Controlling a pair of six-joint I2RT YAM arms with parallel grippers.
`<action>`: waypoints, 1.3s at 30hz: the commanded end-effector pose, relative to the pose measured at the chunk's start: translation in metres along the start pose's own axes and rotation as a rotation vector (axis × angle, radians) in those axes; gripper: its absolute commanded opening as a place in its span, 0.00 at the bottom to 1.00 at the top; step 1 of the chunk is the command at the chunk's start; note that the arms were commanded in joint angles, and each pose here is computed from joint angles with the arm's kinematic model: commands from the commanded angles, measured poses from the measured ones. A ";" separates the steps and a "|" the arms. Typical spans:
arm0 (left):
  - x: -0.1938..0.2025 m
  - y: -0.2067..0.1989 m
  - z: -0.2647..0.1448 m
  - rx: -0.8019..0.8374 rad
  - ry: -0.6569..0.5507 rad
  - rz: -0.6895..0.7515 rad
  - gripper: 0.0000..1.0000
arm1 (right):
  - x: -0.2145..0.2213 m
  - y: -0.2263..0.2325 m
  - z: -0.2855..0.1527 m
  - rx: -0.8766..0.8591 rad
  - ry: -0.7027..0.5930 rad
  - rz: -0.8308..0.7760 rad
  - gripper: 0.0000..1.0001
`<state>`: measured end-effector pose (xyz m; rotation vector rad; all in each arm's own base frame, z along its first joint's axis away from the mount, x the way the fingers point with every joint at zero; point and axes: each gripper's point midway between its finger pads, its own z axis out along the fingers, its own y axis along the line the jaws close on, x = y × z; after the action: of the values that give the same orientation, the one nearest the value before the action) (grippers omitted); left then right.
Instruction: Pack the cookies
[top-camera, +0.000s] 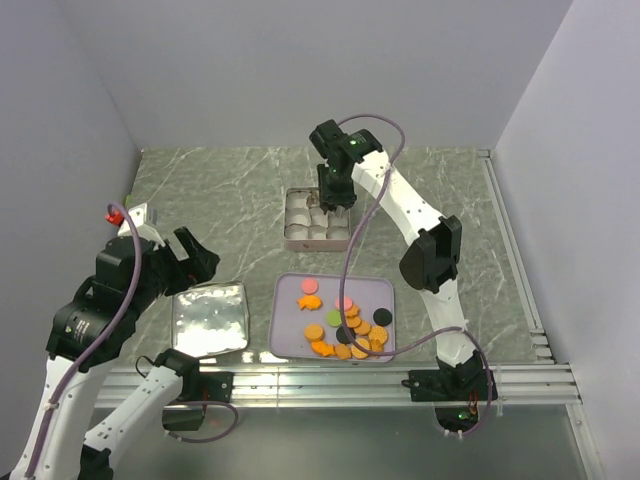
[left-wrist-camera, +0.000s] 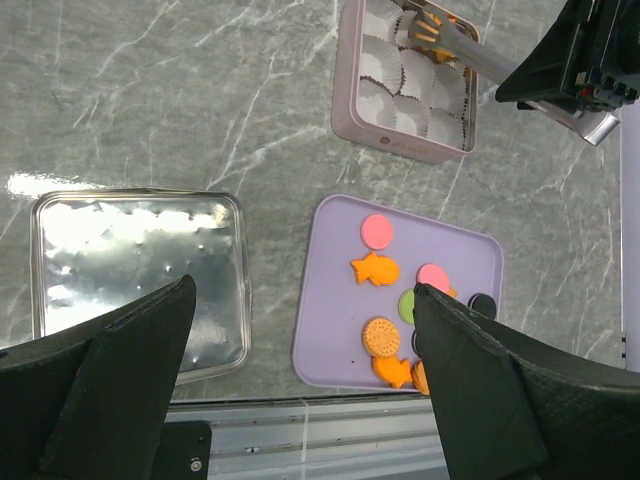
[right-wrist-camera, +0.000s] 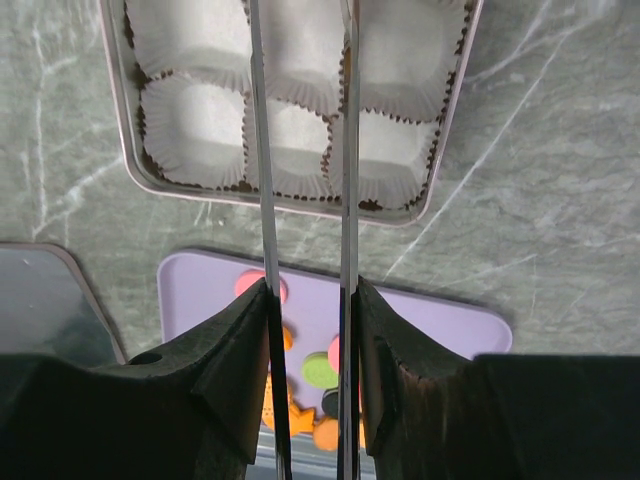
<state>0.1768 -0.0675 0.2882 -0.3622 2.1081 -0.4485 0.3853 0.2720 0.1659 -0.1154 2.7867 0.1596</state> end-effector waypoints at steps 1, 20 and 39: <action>-0.011 0.001 -0.011 -0.002 -0.043 0.022 0.97 | -0.024 0.007 -0.006 -0.050 -0.072 0.019 0.38; -0.011 0.007 -0.013 -0.030 -0.053 0.034 0.98 | -0.022 0.009 -0.003 -0.072 -0.054 0.048 0.56; -0.011 0.010 -0.018 -0.027 -0.082 -0.007 0.98 | -0.022 -0.003 -0.066 -0.091 -0.132 0.058 0.57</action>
<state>0.1662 -0.0526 0.2900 -0.3721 2.0852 -0.3869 0.3925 0.2753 0.1758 -0.0640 2.7699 0.2426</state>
